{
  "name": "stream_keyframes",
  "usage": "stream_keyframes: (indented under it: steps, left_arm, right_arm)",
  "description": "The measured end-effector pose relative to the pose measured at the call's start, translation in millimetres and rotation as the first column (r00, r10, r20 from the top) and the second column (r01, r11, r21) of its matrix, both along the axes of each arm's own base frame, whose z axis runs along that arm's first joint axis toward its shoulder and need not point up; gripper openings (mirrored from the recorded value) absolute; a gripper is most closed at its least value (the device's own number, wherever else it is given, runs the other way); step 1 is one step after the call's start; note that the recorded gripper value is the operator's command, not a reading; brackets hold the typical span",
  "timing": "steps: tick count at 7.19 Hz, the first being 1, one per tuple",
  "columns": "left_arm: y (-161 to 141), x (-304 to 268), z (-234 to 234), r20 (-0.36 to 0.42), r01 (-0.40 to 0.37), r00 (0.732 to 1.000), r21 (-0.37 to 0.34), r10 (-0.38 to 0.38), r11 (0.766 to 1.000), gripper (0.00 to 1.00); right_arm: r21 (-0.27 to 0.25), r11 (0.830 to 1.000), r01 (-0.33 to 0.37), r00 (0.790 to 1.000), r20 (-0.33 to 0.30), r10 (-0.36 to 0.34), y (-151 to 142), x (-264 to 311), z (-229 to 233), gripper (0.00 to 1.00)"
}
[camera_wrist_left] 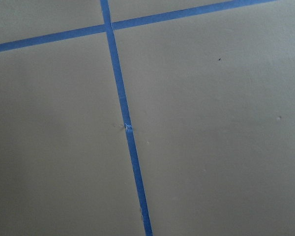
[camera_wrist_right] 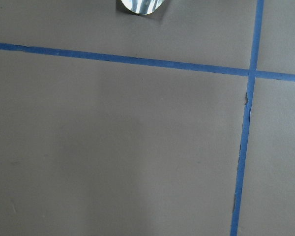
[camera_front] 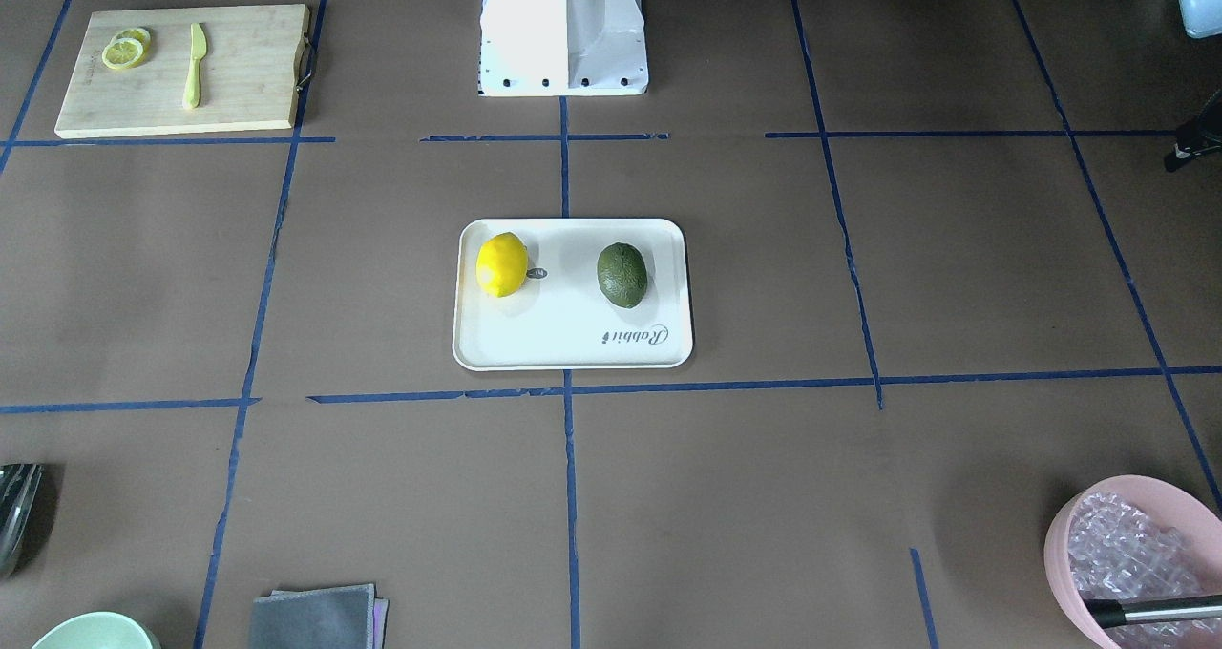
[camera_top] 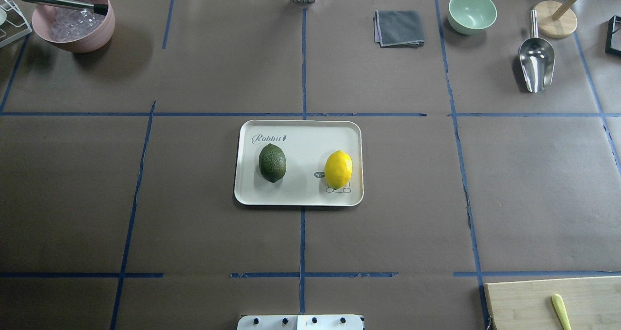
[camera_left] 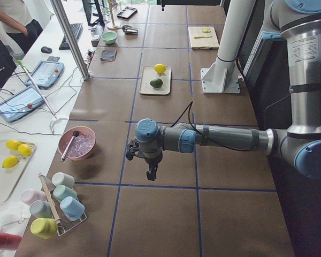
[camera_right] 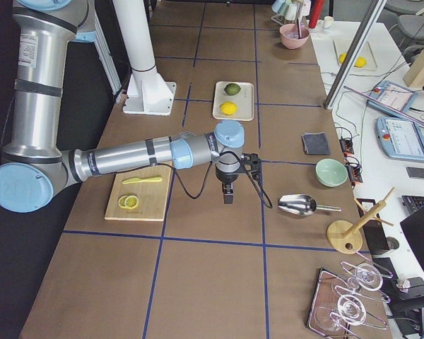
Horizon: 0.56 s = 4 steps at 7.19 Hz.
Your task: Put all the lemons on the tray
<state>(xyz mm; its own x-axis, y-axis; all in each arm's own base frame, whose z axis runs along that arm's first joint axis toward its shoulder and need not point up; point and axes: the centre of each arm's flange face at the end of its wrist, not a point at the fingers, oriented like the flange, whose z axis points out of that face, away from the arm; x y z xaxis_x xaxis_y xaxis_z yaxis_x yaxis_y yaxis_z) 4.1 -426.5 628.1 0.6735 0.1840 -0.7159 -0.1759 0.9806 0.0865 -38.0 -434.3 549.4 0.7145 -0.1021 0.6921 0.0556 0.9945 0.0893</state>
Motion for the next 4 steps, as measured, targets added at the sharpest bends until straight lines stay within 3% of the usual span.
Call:
stream_keyframes:
  steps: [4]
  left_arm:
    - [2.2, -0.2, -1.3, -0.002, 0.0, 1.0, 0.001, 0.0, 1.0, 1.0]
  right_arm:
    - [0.0, 1.0, 0.0, 1.0, 0.001, 0.0, 0.0, -0.1, 0.1, 1.0]
